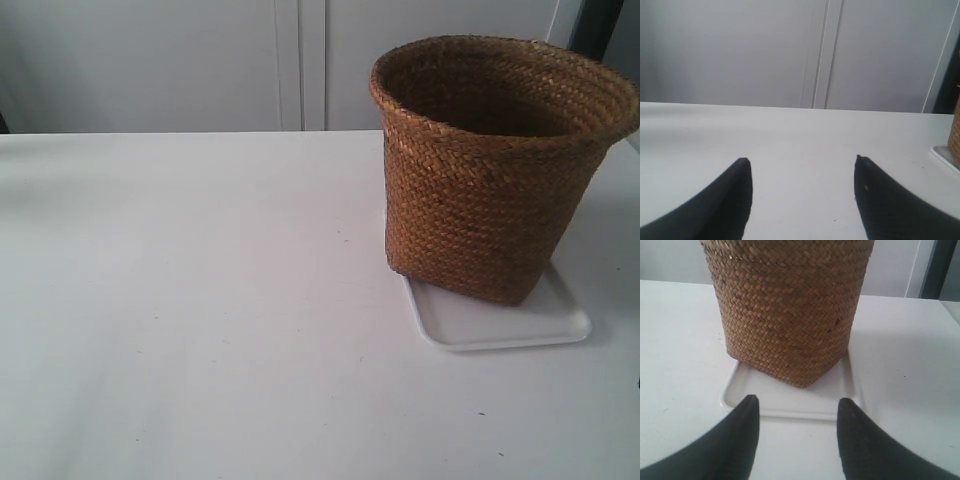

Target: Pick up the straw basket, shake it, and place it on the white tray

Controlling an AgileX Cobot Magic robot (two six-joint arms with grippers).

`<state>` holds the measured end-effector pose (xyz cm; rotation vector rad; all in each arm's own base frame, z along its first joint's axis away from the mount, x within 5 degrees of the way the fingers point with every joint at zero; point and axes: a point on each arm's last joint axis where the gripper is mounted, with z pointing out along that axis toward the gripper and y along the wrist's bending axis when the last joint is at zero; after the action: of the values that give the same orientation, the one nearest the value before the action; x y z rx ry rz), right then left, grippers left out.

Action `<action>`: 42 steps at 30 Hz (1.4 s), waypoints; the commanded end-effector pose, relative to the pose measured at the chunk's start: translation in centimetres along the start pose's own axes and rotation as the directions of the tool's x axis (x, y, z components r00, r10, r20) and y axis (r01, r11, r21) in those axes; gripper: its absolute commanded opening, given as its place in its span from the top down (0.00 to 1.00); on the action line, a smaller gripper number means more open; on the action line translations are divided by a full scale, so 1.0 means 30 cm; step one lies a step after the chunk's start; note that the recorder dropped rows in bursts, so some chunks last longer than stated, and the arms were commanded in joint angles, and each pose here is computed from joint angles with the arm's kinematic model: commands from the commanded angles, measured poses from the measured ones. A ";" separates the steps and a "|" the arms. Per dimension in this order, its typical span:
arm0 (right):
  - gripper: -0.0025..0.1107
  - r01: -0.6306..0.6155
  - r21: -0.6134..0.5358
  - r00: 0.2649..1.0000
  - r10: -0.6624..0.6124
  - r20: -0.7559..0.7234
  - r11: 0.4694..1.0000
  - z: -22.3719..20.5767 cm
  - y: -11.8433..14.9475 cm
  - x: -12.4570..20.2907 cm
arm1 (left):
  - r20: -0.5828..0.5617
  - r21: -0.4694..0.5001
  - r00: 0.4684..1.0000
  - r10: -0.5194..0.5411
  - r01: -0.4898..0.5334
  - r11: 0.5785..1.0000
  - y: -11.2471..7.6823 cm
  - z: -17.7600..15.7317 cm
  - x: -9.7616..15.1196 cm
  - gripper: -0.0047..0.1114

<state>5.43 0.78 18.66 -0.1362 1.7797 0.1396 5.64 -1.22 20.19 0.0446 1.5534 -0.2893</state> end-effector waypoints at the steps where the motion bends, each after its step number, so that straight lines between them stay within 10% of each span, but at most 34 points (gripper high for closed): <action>1: 0.57 0.035 -0.009 0.999 -0.035 0.012 0.999 -0.001 0.001 -0.002 | 0.003 -0.002 1.000 -0.009 0.009 1.000 0.001 -0.001 0.003 0.41; 42: 0.57 0.020 -0.012 1.000 -0.020 0.015 1.000 -0.001 0.002 -0.003 | 0.003 -0.002 1.000 -0.009 0.009 1.000 0.001 -0.001 0.003 0.41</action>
<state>5.43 0.82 18.68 -0.1596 1.7756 0.1364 5.64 -1.22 20.19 0.0446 1.5534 -0.2893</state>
